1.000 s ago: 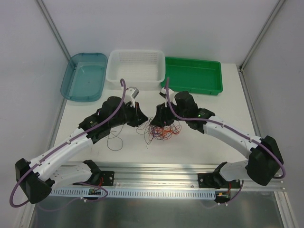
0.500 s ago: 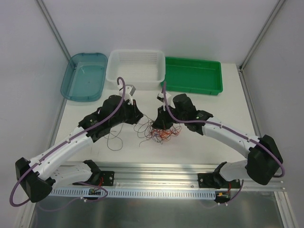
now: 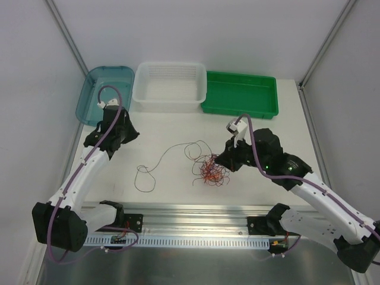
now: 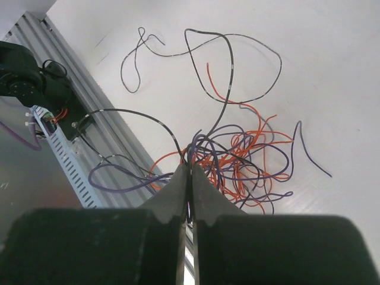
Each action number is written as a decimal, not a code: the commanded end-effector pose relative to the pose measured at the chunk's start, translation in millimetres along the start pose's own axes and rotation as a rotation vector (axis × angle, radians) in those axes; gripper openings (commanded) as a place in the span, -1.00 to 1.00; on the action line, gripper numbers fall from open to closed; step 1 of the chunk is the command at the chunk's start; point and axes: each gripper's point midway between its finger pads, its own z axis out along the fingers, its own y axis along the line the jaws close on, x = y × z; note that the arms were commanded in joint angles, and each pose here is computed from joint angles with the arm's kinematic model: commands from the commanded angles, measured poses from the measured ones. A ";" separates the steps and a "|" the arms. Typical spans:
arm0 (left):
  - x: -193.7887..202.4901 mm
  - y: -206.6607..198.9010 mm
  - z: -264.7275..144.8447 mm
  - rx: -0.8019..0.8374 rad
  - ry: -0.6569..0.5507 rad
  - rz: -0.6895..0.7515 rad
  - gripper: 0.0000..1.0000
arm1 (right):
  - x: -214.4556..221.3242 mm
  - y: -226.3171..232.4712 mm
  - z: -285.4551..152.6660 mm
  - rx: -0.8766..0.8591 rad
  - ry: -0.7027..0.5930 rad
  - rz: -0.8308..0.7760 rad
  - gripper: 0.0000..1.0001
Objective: Untangle the cables
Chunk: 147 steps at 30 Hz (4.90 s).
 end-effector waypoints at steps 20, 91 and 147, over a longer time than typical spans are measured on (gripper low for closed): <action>115.9 -188.3 -121.3 1.193 0.259 0.659 0.86 | -4.6 49.4 -12.2 -0.311 0.103 -0.127 -0.98; -0.6 -56.5 -81.6 0.192 -0.114 0.102 -1.00 | 32.1 -83.0 53.2 0.485 -0.162 0.317 -0.99; 113.1 11.5 17.0 0.108 0.160 -0.199 0.08 | 97.9 -60.0 50.0 0.253 0.382 0.253 0.32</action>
